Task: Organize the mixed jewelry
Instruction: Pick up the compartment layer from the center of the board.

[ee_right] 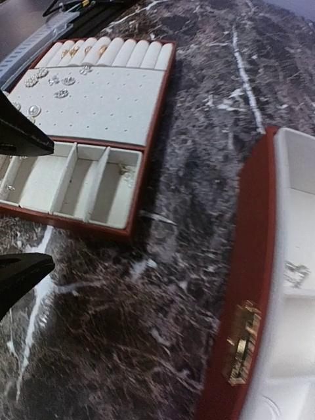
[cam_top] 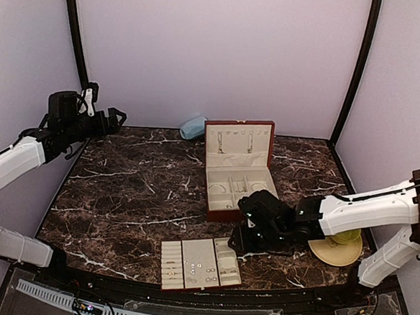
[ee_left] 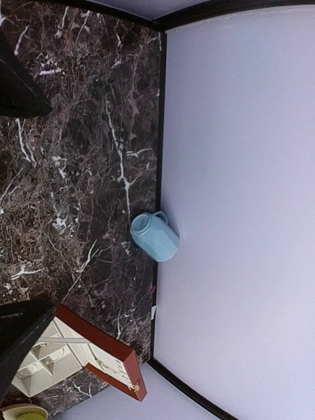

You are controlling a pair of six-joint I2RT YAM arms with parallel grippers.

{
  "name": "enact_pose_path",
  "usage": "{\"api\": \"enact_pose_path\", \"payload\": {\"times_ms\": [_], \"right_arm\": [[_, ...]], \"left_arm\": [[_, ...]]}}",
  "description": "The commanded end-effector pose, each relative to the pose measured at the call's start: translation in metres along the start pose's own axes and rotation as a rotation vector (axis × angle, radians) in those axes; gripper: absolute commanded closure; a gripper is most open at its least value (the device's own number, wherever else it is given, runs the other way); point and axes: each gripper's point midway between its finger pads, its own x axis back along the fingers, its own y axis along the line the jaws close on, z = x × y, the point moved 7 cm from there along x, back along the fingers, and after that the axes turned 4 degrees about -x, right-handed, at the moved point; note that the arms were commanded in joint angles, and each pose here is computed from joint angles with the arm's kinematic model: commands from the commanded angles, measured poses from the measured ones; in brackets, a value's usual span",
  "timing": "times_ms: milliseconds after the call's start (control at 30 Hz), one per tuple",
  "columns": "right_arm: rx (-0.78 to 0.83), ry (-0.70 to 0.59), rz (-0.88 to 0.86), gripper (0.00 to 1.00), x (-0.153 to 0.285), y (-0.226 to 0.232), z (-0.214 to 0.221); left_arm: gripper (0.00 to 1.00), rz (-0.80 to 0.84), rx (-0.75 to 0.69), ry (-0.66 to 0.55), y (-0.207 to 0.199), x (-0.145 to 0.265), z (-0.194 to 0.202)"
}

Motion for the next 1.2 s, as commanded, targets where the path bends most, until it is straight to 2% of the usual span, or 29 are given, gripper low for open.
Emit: {"api": "enact_pose_path", "payload": {"times_ms": [0,133,333,467,733,900,1167], "right_arm": [[0.006,0.067,0.110,0.53,-0.014,0.015,0.017],[0.041,0.108,0.216,0.56,-0.019,0.019,0.029],[-0.008,0.142,0.272,0.61,-0.018,0.017,0.042],[-0.014,0.155,0.289,0.66,-0.020,0.015,0.046],[0.019,0.145,0.334,0.81,-0.033,0.023,0.039],[0.013,0.150,0.366,0.84,-0.039,0.020,0.041],[0.010,0.136,0.387,0.96,-0.034,0.022,0.037]], "left_arm": [[0.01,-0.022,-0.024,0.022,0.009,0.018,-0.011],[0.01,-0.084,-0.041,0.057,0.020,0.012,0.002],[0.01,-0.103,-0.076,0.047,0.023,0.017,0.007],[0.01,-0.151,-0.104,0.012,0.025,0.029,0.001],[0.01,-0.171,-0.134,-0.030,0.025,0.041,-0.005],[0.01,-0.197,-0.135,-0.043,0.027,0.044,-0.006],[0.01,-0.198,-0.131,-0.047,0.027,0.045,-0.006]]}}
